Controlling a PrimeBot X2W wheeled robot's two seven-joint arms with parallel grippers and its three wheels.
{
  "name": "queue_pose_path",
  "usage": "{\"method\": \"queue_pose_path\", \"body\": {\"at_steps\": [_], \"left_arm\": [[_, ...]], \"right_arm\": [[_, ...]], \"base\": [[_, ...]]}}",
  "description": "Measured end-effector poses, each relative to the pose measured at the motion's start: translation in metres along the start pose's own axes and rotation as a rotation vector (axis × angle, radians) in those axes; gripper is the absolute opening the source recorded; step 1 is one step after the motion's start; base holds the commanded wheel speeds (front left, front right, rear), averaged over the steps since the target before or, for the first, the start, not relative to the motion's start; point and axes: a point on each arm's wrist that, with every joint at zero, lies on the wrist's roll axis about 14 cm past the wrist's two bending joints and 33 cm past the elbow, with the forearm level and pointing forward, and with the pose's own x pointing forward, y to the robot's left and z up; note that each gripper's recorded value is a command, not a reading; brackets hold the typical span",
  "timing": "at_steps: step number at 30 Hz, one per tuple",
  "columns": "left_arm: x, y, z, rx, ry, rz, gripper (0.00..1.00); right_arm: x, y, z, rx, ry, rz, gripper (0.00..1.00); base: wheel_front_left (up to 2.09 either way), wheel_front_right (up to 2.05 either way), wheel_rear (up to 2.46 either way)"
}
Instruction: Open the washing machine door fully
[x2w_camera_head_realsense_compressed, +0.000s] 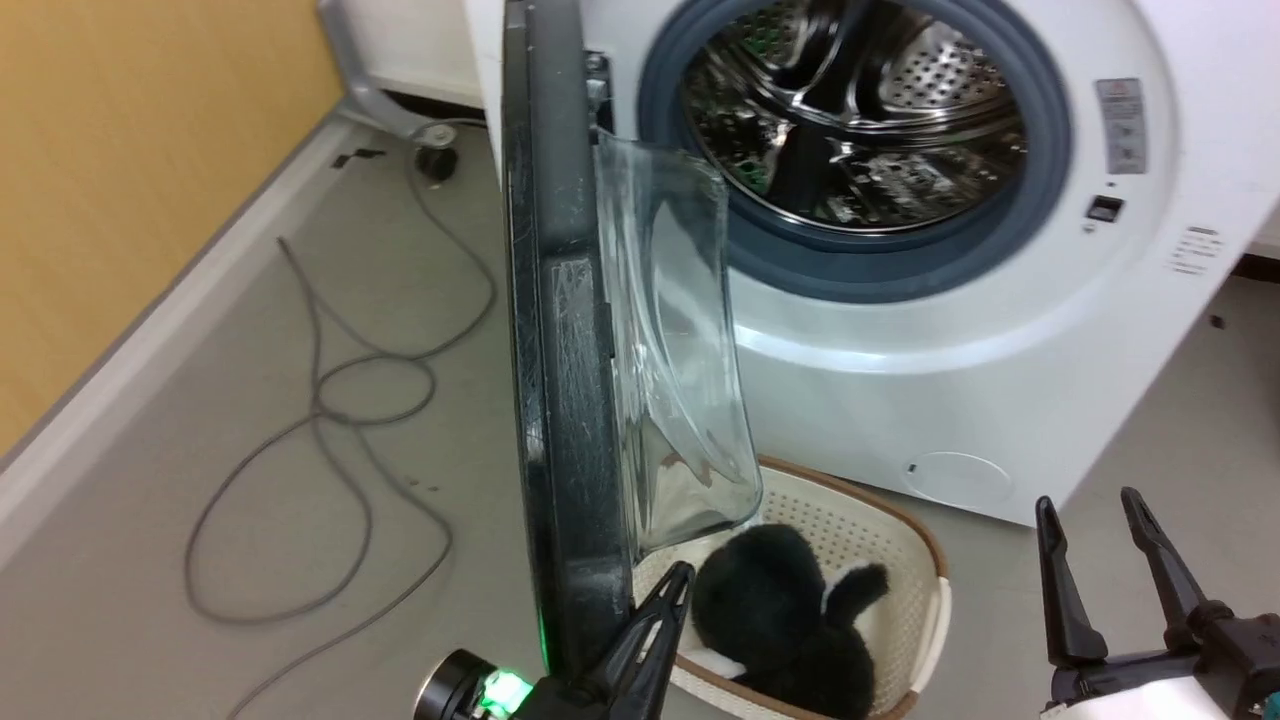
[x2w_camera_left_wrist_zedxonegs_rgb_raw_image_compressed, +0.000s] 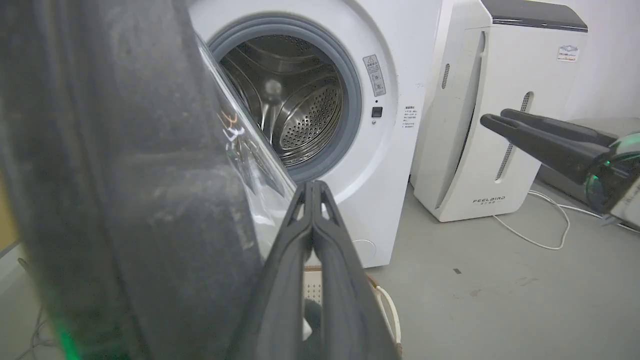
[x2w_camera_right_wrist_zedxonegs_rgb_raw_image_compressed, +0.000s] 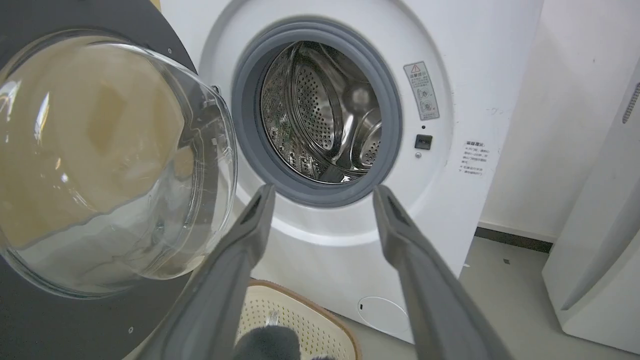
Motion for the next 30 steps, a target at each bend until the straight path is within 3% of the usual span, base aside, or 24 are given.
{"method": "queue_pose_path", "body": {"at_steps": [15, 30], "left_arm": [[-0.026, 0.064, -0.001, 0.062, 0.022, 0.222, 0.0], [-0.064, 0.158, -0.004, 0.141, 0.079, 0.525, 0.0]], "right_arm": [[0.016, 0.025, -0.008, 0.019, 0.013, 0.078, 1.0], [0.021, 0.029, -0.023, 0.026, 0.046, 0.093, 1.0]], "base": [[0.0, 0.0, 0.0], [0.0, 0.0, 0.0]]}}
